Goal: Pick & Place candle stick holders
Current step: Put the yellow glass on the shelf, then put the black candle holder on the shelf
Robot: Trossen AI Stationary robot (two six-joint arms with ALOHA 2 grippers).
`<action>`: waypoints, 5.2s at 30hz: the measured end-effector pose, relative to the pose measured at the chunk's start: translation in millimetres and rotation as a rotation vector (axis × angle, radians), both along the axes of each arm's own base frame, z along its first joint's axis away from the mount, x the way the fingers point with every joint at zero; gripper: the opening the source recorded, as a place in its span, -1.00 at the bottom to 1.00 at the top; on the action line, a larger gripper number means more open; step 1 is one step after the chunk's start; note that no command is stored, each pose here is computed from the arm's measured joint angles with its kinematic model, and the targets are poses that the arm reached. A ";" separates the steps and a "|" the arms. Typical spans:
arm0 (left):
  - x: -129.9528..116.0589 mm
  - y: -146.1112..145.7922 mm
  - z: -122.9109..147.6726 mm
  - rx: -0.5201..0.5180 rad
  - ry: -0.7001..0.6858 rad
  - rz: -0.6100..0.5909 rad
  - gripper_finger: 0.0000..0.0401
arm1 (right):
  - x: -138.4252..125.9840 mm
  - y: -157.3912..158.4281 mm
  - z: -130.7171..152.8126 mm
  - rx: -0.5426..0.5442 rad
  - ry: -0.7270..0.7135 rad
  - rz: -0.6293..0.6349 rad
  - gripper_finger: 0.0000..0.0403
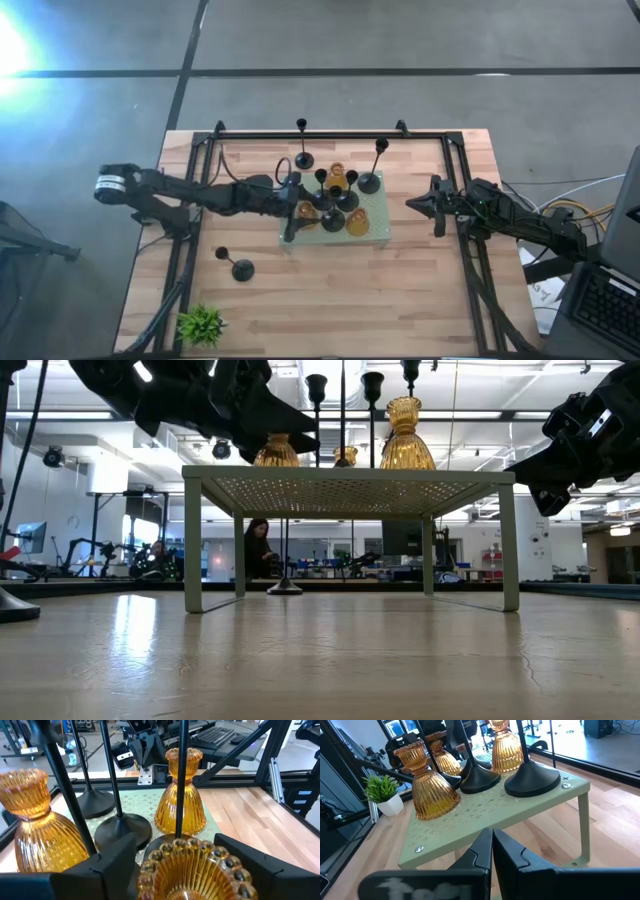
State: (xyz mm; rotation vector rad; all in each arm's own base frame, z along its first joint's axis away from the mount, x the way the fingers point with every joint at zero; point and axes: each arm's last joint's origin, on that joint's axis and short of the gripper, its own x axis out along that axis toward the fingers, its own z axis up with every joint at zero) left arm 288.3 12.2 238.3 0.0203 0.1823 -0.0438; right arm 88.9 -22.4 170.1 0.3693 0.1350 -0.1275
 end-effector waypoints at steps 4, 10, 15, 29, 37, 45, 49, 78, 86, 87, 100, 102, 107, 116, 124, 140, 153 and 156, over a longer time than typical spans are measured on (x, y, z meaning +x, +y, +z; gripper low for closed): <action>-3.7 -0.3 7.0 0.023 -0.026 -0.003 0.39 | 0.0 0.0 0.0 0.000 0.000 0.000 -0.96; -16.6 -0.9 25.1 0.030 -0.076 -0.002 0.40 | 0.0 0.0 0.0 0.000 0.000 0.000 -0.96; -30.6 -1.6 40.5 0.049 -0.113 -0.002 0.39 | 0.0 0.0 0.0 0.000 0.000 0.000 -0.96; -120.6 -6.7 73.9 0.028 -0.018 -0.008 0.38 | 0.0 0.0 0.0 0.000 0.000 0.000 -0.96; -172.8 -9.9 58.3 -0.218 0.218 0.063 0.38 | 0.0 0.0 0.0 0.000 0.000 0.000 -0.96; -209.8 -12.8 31.6 -0.467 0.541 0.204 0.30 | 0.0 0.0 0.0 0.000 0.000 0.000 -0.96; -219.8 -14.9 25.0 -0.512 0.642 0.220 0.24 | 0.0 0.0 0.0 0.000 0.000 0.000 -0.96; -213.9 -31.8 -52.1 -0.741 0.695 -0.167 0.20 | 0.0 0.0 0.0 0.000 0.000 0.000 -0.96; -210.0 -33.3 -45.4 -0.657 0.576 -0.253 0.20 | 0.0 0.0 0.0 0.000 0.000 0.000 -0.96; -209.8 -33.5 -45.8 -0.656 0.572 -0.255 0.20 | 0.0 0.0 0.0 0.000 0.000 0.000 -0.96; -209.1 -44.1 -50.5 -0.603 0.468 -0.394 0.20 | 0.0 0.0 0.0 0.000 0.000 0.000 -0.96; -209.0 -44.1 -50.2 -0.586 0.454 -0.388 0.20 | 0.0 0.0 0.0 0.000 0.000 0.000 -0.96; -208.0 -43.1 -50.2 -0.611 0.450 -0.334 0.20 | 0.0 0.0 0.0 0.000 0.000 0.000 -0.96; -208.3 -43.6 -50.2 -0.654 0.470 -0.338 0.20 | 0.0 0.0 0.0 0.000 0.000 0.000 -0.96; -207.0 -44.2 -56.7 -0.643 0.478 -0.348 0.20 | 0.0 0.0 0.0 0.000 0.000 0.000 -0.96; -197.2 -48.5 -68.4 -0.558 0.322 -0.495 0.20 | 0.0 0.0 0.0 0.000 0.000 0.000 -0.96; -194.6 -48.9 -62.1 -0.475 0.204 -0.533 0.20 | 0.0 0.0 0.0 0.000 0.000 0.000 -0.96; -194.4 -48.9 -61.4 -0.455 0.188 -0.540 0.18 | 0.0 0.0 0.0 0.000 0.000 0.000 -0.96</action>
